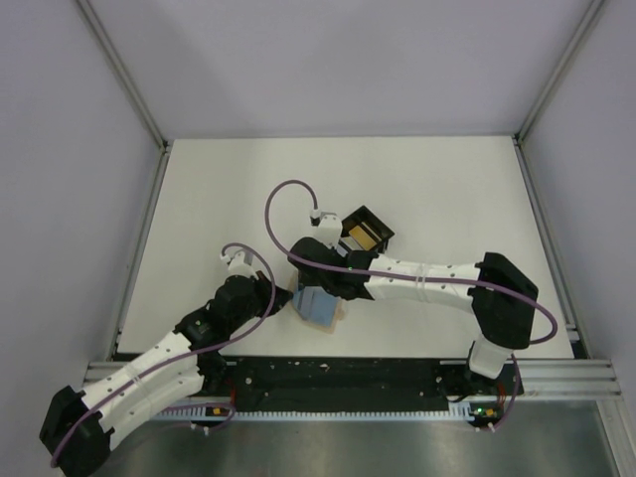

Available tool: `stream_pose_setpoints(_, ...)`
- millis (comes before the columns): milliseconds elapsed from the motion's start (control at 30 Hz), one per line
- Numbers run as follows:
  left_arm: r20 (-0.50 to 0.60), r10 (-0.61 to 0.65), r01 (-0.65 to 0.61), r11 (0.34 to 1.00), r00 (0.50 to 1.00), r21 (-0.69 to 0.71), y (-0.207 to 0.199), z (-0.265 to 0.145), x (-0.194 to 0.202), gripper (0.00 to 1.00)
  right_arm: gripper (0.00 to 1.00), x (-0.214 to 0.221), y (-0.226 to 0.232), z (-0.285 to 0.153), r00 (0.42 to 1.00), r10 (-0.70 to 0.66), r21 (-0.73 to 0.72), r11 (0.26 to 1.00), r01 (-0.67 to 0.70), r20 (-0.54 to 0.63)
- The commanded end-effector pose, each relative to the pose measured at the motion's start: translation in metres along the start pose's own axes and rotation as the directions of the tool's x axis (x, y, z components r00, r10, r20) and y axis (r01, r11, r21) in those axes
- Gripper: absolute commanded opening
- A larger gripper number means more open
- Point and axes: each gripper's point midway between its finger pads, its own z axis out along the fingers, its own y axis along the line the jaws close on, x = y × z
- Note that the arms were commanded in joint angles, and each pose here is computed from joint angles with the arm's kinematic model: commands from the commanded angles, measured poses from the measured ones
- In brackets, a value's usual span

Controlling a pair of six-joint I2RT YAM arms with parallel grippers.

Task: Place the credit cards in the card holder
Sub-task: Insert the credit card into the card holder.

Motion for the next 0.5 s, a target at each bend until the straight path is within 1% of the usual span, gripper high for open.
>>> stream_pose_setpoints(0, 0.057, -0.020, 0.014, 0.994, 0.998, 0.104, -0.032, -0.004, -0.020, 0.00, 0.00, -0.004, 0.016, -0.008, 0.999, 0.040, -0.049, 0.998, -0.040, 0.008)
stream_pose_setpoints(233, 0.050, -0.013, 0.006, 0.991, 0.999, 0.135, -0.037, -0.005, -0.018, 0.00, 0.00, 0.002, 0.024, -0.004, 0.998, 0.058, -0.077, 0.995, -0.059, -0.021)
stream_pose_setpoints(400, 0.048, -0.004, -0.002, 0.990, 0.999, 0.143, -0.037, -0.005, -0.016, 0.00, 0.00, 0.011, 0.020, 0.000, 0.998, 0.024, -0.063, 0.998, -0.028, -0.052)
stream_pose_setpoints(467, 0.050, 0.000, -0.007, 0.989, 0.999, 0.149, -0.039, -0.005, -0.016, 0.00, 0.00, 0.014, 0.019, -0.001, 0.998, -0.016, -0.046, 0.999, 0.014, -0.059)
